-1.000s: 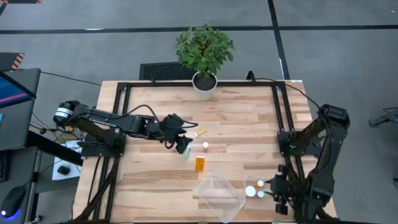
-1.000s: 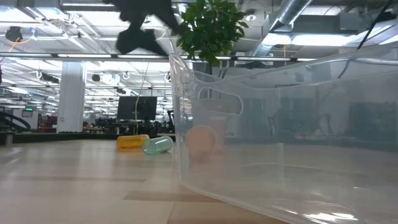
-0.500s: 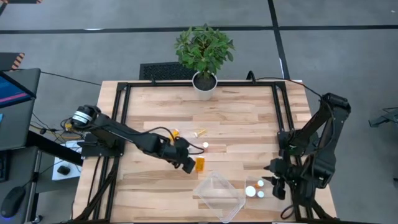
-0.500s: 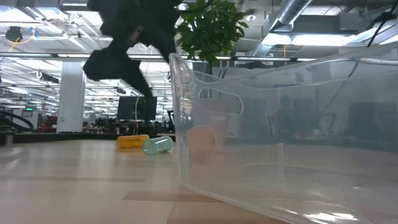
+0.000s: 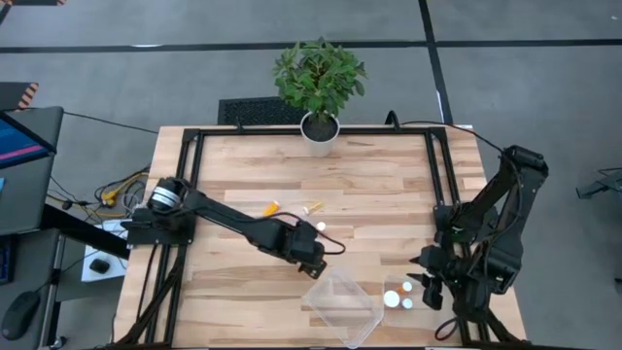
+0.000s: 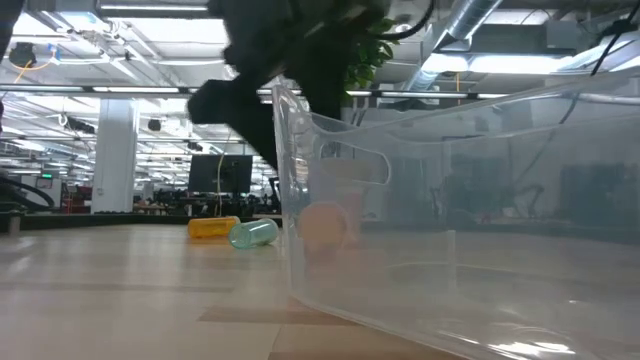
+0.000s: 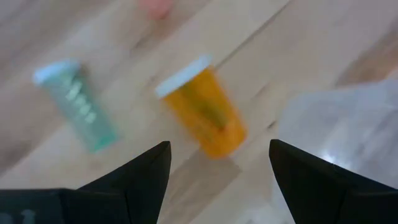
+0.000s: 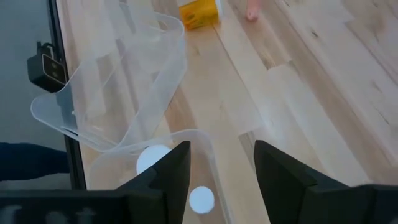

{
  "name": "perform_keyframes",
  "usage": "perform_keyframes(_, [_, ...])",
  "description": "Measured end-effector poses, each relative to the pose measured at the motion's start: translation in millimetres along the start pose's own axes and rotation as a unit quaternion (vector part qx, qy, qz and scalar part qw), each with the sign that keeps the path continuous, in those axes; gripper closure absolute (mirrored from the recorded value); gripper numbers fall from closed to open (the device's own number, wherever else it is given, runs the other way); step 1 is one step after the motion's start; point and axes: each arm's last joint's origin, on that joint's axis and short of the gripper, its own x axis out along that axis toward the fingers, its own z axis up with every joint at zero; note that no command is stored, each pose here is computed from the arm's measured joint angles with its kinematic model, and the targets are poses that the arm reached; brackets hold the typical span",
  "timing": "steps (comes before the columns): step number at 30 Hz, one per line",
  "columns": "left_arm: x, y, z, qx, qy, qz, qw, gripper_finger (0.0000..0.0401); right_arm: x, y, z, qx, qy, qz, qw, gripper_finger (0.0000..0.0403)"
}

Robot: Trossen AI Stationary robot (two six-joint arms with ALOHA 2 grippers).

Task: Pick and place medicine bottles into bin by pill shape (circle, oval)
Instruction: Put the big orange pill bottle into the right transparent bin

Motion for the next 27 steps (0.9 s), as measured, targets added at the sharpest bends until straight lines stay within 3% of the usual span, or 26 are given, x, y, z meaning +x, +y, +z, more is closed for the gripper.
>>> perform_keyframes(10, [-1,1,5,-0.037,-0.009,0.004,0.999,0.0131,0,0,1,0.0,-0.016,-0.003,1.0,0.0221])
perform_keyframes(20, [1,2,5,-0.053,0.011,-0.006,0.998,0.0083,0,0,1,0.0,-0.02,-0.004,1.0,0.0223])
perform_keyframes(27, [9,2,3,-0.066,0.002,0.006,0.998,0.0085,0,0,1,0.001,-0.023,-0.004,1.0,0.0222])
